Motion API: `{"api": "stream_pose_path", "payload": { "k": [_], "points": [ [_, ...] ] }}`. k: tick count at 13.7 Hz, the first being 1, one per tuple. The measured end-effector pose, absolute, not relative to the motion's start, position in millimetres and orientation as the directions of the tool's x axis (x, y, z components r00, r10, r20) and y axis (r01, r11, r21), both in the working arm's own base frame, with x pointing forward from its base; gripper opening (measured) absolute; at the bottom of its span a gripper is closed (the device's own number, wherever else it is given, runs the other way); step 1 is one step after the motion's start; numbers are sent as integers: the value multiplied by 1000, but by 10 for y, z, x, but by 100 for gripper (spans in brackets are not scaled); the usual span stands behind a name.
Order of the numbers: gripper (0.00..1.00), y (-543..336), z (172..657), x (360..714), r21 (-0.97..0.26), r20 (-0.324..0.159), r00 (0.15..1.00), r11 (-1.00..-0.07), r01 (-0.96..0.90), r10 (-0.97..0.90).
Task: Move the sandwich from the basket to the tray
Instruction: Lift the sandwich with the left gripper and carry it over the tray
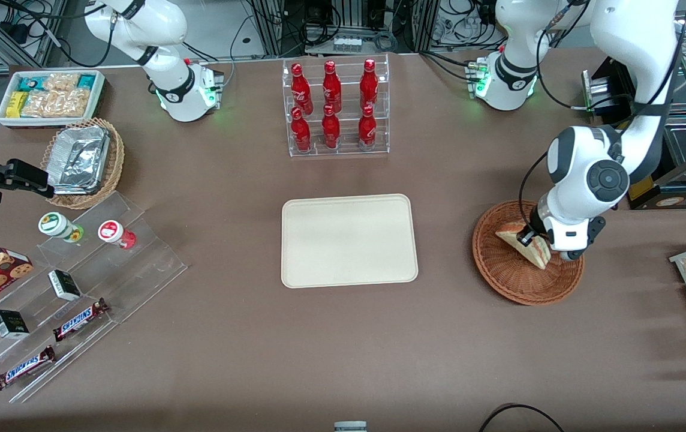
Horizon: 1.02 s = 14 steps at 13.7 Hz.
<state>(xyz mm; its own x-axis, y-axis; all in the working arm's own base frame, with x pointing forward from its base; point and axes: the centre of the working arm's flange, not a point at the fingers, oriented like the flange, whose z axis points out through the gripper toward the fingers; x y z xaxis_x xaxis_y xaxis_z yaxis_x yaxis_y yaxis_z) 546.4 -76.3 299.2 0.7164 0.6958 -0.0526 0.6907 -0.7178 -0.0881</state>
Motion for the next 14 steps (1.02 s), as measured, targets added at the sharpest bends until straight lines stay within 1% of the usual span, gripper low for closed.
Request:
{"api": "stream_pose_path", "payload": {
  "k": [1,2,5,7,11,14],
  "points": [
    [18,-843,3125,5511,-100,-55,733,-734,672,678],
    [16,-944,3241,5550,-108,-62,755,-757,645,652],
    [16,-1413,3519,5596,-107,-68,832,-833,542,551],
    [16,-1711,3613,5561,-98,-73,874,-876,473,480],
    [16,-2398,3651,5433,-79,-83,935,-938,338,344],
    [16,-3016,3629,5358,-81,-97,963,-966,245,252]
  ]
}}
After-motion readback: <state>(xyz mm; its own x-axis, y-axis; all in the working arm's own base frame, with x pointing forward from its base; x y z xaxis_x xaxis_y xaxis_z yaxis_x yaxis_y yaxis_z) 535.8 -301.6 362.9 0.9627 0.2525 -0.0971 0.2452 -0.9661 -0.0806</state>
